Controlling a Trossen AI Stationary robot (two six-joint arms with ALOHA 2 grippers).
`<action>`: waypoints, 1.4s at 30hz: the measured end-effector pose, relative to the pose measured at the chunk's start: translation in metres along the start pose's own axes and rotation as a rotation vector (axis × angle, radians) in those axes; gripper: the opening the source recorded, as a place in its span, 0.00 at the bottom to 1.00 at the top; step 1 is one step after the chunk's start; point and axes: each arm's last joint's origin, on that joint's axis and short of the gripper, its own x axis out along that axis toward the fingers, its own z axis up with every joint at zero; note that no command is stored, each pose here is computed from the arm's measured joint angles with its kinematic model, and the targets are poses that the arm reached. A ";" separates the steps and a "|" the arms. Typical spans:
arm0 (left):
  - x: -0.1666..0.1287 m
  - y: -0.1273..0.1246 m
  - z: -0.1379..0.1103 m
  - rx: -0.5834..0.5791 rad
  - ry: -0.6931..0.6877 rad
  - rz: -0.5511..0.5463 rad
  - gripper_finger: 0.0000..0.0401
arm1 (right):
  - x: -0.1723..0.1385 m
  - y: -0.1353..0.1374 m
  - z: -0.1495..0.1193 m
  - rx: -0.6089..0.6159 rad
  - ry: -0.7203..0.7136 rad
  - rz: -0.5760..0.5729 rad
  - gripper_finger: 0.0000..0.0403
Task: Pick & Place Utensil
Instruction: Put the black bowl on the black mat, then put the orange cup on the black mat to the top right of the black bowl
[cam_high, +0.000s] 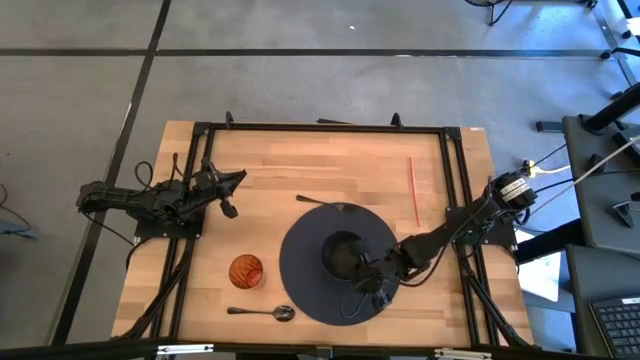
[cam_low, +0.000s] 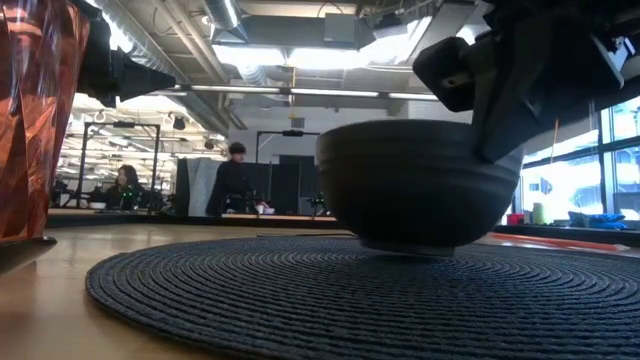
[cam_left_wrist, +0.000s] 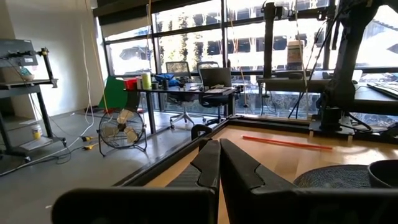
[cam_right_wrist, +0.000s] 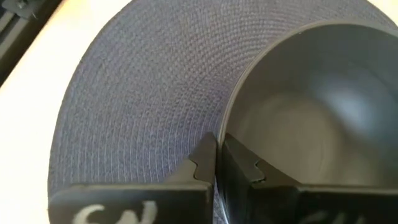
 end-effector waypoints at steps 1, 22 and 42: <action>0.000 0.000 0.000 -0.005 0.000 0.000 0.01 | 0.000 0.000 0.000 0.003 0.002 0.000 0.03; 0.000 0.000 0.000 -0.023 0.000 0.000 0.01 | 0.000 0.000 -0.001 0.012 0.008 0.018 0.11; 0.000 0.000 -0.001 -0.043 0.005 0.000 0.01 | -0.037 -0.002 0.042 -0.176 -0.058 0.130 0.24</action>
